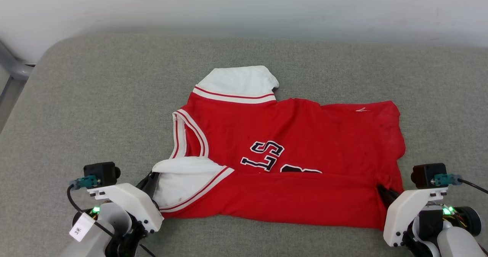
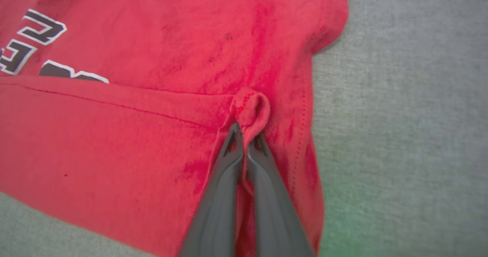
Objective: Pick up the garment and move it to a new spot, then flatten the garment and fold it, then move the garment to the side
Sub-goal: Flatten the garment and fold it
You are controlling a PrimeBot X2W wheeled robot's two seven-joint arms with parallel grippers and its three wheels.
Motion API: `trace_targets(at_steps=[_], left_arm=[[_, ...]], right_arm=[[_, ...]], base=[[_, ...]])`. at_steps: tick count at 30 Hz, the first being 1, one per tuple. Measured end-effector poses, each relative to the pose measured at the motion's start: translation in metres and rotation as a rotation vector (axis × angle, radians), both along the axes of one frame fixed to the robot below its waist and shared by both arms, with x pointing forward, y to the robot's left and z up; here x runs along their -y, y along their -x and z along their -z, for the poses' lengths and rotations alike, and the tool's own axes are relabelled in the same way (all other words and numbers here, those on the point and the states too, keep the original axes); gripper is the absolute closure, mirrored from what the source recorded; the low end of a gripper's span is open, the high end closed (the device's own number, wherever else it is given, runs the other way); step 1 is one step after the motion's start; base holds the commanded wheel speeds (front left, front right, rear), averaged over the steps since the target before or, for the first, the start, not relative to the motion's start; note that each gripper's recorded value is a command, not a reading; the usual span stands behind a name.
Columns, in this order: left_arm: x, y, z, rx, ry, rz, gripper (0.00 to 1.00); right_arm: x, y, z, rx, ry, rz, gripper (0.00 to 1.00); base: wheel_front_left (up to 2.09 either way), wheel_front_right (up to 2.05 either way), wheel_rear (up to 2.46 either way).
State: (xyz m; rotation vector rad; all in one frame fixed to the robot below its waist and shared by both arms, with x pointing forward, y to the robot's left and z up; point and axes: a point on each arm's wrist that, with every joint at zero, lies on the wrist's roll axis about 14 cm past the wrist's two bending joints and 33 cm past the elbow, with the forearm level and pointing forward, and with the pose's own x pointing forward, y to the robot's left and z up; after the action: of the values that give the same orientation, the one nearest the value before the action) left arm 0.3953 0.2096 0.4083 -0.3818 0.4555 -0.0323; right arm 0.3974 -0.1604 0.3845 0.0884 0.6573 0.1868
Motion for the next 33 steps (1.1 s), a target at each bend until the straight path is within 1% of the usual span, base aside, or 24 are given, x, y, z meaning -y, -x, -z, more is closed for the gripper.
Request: trace_targets(at_steps=[4,5,7,8,9,10,11,12,16,22,27,31,33], left_arm=[[0.007,0.006,0.019,-0.074,0.003,0.036,1.0],[0.009,0.007,0.022,-0.087,0.007,0.044,1.0],[0.01,0.008,0.023,-0.092,0.01,0.052,1.0],[0.01,0.009,0.024,-0.099,0.007,0.052,1.0],[0.01,0.01,0.024,-0.097,0.012,0.052,0.76],[0.009,0.01,0.022,-0.089,0.012,0.044,0.33],[0.007,0.01,0.02,-0.08,0.008,0.034,0.33],[0.006,0.01,0.019,-0.073,0.008,0.025,0.0],[-0.009,0.01,0.006,-0.017,-0.011,-0.032,0.0],[-0.026,0.012,-0.016,0.045,-0.05,-0.066,0.0],[-0.04,0.013,-0.031,0.033,-0.069,-0.07,0.0],[-0.028,0.014,-0.033,-0.053,-0.049,0.011,0.0],[-0.021,0.017,-0.032,-0.113,-0.043,0.06,0.0]], right_arm=[[-0.003,-0.001,0.008,-0.015,-0.005,-0.004,1.0],[-0.003,0.0,0.01,-0.017,-0.005,-0.005,0.91],[-0.003,0.002,0.011,-0.02,-0.012,-0.001,0.65],[-0.003,0.003,0.011,-0.015,-0.017,0.003,0.49],[-0.004,0.003,0.01,-0.004,-0.032,0.011,0.0],[-0.005,0.002,0.006,0.018,-0.038,0.011,0.0],[-0.005,0.0,0.001,0.049,-0.045,0.017,0.0],[-0.004,-0.001,-0.004,0.082,-0.052,0.024,0.0],[0.001,-0.012,-0.037,0.262,-0.077,0.062,0.0],[0.007,-0.009,-0.076,0.455,-0.078,0.097,0.0],[0.011,0.005,-0.092,0.516,-0.088,0.133,0.0],[0.019,0.01,-0.104,0.548,-0.076,0.159,0.0],[0.02,0.013,-0.103,0.541,-0.073,0.165,0.0]], base=[[0.0,0.0,0.0],[0.0,0.0,0.0],[0.0,0.0,0.0],[0.0,0.0,0.0],[0.0,0.0,0.0],[0.0,0.0,0.0],[0.0,0.0,0.0],[0.0,0.0,0.0],[0.0,0.0,0.0],[0.0,0.0,0.0],[0.0,0.0,0.0],[0.0,0.0,0.0],[0.0,0.0,0.0]])
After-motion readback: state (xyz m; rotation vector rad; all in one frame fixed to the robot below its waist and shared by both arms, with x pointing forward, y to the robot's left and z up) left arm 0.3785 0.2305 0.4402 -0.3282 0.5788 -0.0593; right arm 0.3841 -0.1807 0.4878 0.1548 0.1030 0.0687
